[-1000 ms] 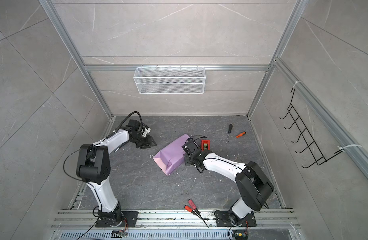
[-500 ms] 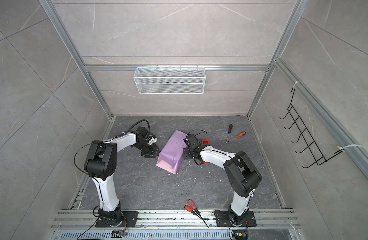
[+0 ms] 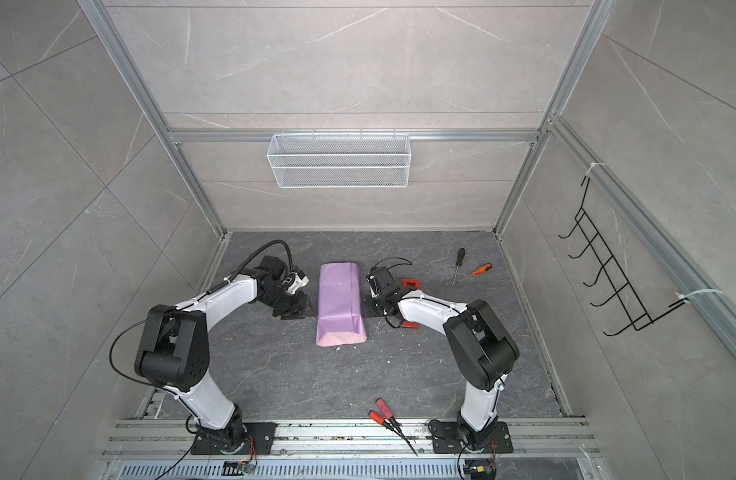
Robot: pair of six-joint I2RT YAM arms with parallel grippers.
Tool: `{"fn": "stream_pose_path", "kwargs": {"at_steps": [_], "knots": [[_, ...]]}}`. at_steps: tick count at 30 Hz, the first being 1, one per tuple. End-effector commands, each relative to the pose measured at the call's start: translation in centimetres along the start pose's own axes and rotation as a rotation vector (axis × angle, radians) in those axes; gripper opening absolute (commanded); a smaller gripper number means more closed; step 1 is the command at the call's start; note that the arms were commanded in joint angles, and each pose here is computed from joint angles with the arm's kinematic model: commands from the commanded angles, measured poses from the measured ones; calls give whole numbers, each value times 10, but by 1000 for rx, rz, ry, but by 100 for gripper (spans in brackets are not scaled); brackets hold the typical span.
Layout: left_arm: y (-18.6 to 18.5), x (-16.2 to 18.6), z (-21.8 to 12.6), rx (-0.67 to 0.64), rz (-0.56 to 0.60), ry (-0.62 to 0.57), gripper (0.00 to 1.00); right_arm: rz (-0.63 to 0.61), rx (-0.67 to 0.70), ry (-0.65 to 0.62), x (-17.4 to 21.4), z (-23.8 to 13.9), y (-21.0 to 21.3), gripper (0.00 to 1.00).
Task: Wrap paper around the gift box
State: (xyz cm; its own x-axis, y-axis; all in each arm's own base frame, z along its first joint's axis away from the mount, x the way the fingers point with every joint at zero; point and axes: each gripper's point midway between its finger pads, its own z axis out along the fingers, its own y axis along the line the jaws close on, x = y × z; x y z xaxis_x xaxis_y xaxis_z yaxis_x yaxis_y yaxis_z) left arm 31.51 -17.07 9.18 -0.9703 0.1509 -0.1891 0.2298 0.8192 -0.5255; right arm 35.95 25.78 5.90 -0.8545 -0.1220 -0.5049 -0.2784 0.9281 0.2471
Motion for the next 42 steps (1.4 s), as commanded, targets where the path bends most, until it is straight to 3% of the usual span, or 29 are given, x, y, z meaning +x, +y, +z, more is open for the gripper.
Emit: {"fn": "stream_pose_path", "kwargs": {"at_steps": [1,6,9,14,16,23,27,33,34,35,37,38,39,42], "knots": [[2,-21,-43,-104,141,-115,54,-4,-9,21,13,-17,-3,60],[-25,-49,-70,-108,281,-202,51,10,-10,43,39,-30,-12,59],[-53,-53,-55,-58,363,-148,38,27,-10,59,51,-32,-15,56],[-91,-45,-18,-28,504,-33,8,57,-24,70,64,-29,-18,53],[-101,-35,-11,-18,540,12,5,74,-41,63,64,-32,-15,52],[-77,-30,-27,-220,676,-41,16,-1,-105,1,41,-55,5,54],[-42,-21,-46,-272,616,-106,24,-96,-158,-74,9,-74,32,60],[-14,18,-34,-250,575,-56,43,-207,-144,-63,-25,-66,66,59],[-11,23,-29,-240,576,-53,44,-229,-133,-55,-28,-62,70,57],[-10,27,-25,-232,576,-59,44,-236,-126,-52,-33,-59,73,45],[-10,29,-21,-214,578,-86,44,-219,-166,-34,-38,-57,83,6],[-13,31,-20,-189,606,-107,43,-211,-209,-26,-38,-58,92,0],[-18,32,-21,-164,648,-136,40,-202,-250,-19,-38,-58,99,0],[-37,54,-21,-30,914,-172,24,-165,-280,14,-30,-49,101,0]]}}
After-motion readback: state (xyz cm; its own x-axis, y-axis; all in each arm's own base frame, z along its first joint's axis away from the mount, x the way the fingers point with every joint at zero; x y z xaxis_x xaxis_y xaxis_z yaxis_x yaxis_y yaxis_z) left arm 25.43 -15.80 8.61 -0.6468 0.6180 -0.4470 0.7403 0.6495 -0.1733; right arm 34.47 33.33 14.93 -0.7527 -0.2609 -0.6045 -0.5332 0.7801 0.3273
